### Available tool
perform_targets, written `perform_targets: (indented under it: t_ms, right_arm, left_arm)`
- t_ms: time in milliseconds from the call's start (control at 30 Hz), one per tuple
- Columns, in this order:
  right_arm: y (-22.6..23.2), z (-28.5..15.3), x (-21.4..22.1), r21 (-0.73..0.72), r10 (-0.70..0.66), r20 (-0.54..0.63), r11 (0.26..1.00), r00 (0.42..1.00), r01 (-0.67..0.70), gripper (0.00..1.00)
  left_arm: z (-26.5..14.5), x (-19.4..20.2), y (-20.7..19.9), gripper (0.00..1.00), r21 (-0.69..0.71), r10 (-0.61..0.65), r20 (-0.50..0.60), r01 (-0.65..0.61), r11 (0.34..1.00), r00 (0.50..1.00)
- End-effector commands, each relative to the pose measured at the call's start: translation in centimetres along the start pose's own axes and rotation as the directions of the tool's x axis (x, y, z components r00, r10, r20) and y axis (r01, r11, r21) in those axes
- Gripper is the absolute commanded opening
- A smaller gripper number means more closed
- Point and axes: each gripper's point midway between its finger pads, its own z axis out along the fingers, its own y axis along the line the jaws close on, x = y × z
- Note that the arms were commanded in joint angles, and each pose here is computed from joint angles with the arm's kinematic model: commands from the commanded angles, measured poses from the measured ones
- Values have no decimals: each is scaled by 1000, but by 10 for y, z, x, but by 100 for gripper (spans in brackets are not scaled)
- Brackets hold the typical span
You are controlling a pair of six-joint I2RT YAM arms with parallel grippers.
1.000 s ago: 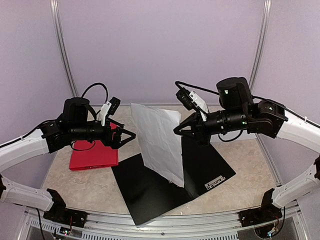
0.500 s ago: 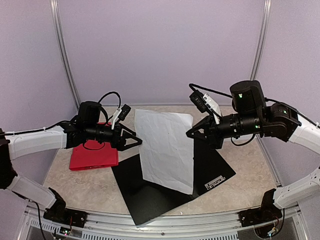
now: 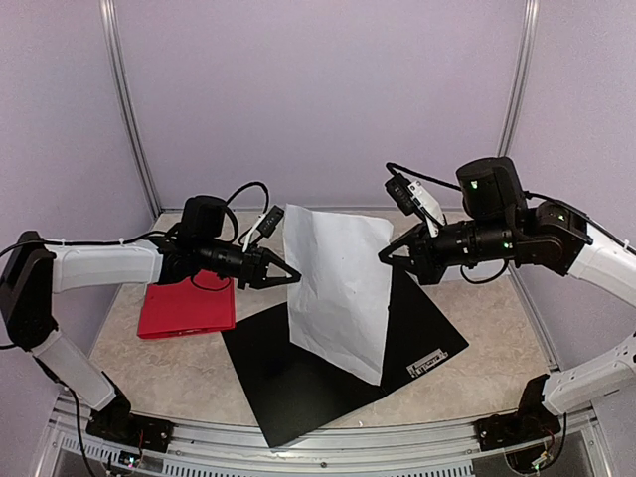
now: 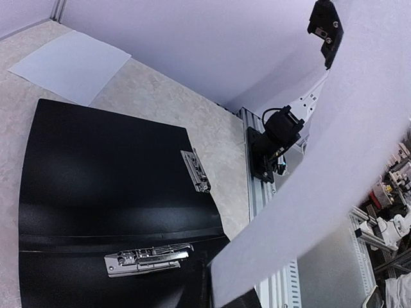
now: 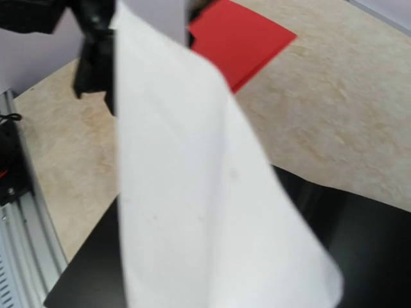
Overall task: Put the files into the folder
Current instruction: Pass from the right arm to the left, then place the file on the spring clip of the folder.
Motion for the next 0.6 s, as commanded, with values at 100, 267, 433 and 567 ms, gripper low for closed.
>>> perform_targets:
  t_ms: [100,267,433,567]
  right_arm:
    - [-34,13,27,134,91,-113,988,989,-75,0]
    - [-48,14,30,186,114,-133,979,985,-88,32]
    - [-54,17,28,217,112,-153,973,982,-78,60]
    - [-62,15,25,262,116,-156,962,981,-72,66]
  left_arm:
    - [-14,-10,-8,0,-102,-50,7,51,994,999]
    - [-35,11,-4,0,-315,-218,0,207,926,976]
    - [-59,46,-12,0,-485,-459,31,415,770,888]
    - [-80,90,-30,0,-523,-683,98,621,584,724]
